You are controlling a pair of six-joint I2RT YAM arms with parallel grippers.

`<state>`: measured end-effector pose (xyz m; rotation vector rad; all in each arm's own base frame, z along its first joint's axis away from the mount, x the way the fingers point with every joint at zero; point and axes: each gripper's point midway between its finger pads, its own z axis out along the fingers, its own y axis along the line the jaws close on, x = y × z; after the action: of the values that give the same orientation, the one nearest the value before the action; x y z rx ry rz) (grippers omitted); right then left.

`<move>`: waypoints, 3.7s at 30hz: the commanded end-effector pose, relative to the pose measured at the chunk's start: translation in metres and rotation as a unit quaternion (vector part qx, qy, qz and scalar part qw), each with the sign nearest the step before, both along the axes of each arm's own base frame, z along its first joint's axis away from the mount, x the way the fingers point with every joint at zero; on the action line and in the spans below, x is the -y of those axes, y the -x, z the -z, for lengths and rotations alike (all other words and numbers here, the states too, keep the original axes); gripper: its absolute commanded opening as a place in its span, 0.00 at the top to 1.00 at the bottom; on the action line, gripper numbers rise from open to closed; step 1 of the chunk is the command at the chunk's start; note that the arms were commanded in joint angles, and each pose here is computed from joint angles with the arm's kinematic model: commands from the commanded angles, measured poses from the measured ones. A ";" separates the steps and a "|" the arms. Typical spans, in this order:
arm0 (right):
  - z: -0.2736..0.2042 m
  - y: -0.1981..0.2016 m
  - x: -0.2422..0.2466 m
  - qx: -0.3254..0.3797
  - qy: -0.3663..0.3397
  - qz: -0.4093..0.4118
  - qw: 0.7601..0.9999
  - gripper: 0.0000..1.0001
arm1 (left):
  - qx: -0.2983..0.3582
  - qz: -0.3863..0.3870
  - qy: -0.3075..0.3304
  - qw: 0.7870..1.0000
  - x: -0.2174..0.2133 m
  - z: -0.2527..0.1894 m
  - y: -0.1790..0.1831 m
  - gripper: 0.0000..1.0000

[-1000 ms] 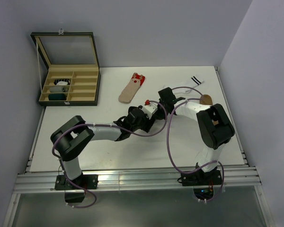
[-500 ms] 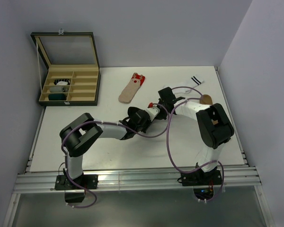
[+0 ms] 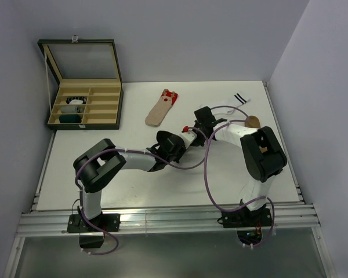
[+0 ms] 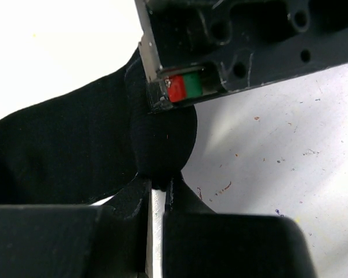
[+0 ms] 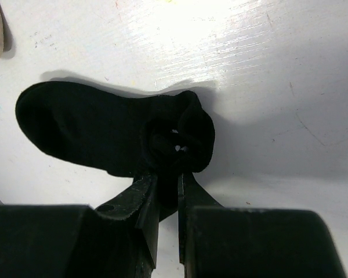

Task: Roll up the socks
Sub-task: Roll the sock at the center of the board.

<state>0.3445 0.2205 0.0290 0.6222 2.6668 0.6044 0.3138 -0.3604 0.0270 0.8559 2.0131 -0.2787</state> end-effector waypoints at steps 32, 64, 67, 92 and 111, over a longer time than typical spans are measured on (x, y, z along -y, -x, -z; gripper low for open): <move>0.019 0.015 -0.004 -0.042 0.005 -0.021 0.999 0.98 | 0.013 0.011 0.002 1.000 0.007 -0.015 -0.001 0.52; -0.065 -0.017 0.015 0.151 -0.064 0.056 0.985 0.37 | -0.244 -0.068 0.169 0.953 -0.020 -0.021 -0.001 0.99; -0.071 -0.019 0.011 0.170 -0.077 0.049 0.981 0.36 | -0.281 -0.077 0.227 0.929 -0.025 -0.025 0.000 0.99; -0.033 -0.008 -0.047 0.146 -0.095 -0.057 0.983 0.37 | -0.415 -0.243 0.419 0.771 -0.072 0.012 0.008 0.87; -0.014 -0.010 -0.079 0.135 -0.122 -0.121 0.976 0.43 | -0.452 -0.280 0.417 0.738 -0.080 0.032 0.027 0.81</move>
<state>0.3473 0.2857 0.0315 0.3318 2.4890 0.9704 0.3050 -0.2925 0.0278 -0.5259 2.3513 -1.3954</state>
